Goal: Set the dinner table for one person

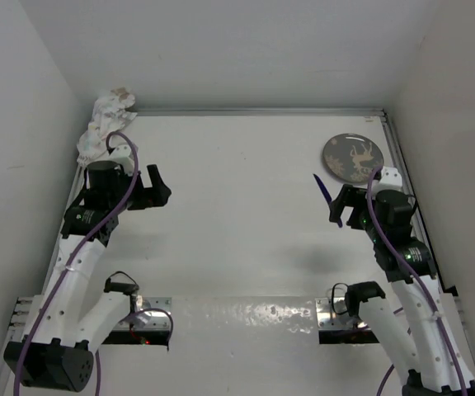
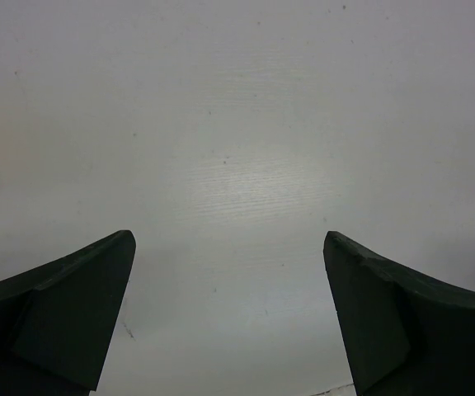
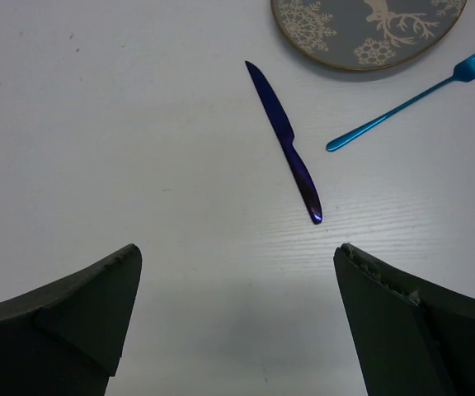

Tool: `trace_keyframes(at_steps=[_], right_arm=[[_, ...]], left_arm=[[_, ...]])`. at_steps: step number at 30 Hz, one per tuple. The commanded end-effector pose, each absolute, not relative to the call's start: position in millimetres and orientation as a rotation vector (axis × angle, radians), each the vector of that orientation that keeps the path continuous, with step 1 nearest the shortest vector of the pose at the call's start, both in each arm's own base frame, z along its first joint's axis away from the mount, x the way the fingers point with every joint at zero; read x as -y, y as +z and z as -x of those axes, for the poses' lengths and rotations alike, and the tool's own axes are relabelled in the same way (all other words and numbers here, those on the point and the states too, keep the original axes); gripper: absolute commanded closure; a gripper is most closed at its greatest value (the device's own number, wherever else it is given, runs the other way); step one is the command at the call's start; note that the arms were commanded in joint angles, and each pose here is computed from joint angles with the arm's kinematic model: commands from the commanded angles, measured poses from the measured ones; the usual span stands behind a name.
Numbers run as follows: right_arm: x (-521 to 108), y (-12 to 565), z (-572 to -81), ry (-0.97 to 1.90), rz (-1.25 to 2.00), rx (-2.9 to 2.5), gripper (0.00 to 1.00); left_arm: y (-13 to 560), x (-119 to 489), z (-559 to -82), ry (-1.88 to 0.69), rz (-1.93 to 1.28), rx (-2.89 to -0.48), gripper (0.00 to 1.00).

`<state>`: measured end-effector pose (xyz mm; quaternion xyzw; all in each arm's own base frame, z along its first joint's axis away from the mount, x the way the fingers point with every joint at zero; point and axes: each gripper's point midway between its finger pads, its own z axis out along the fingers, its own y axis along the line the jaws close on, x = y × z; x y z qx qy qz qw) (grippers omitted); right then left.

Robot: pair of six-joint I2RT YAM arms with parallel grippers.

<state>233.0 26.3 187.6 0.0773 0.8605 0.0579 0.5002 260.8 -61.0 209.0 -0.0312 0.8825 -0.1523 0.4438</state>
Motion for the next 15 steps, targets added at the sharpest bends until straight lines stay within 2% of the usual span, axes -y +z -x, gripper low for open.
trace_keyframes(at_steps=[1,8,15], right_arm=[[-29,194,-239,0.153,-0.182,-2.046,0.01],[-52,184,-241,0.268,-0.149,-2.089,0.01],[-69,158,-239,0.312,-0.120,-2.283,0.01]], left_arm=[[216,63,-272,-0.383,0.088,-2.138,0.04],[196,56,-300,-0.348,0.257,-2.197,0.03],[206,40,-375,-0.252,0.432,-2.171,0.02]])
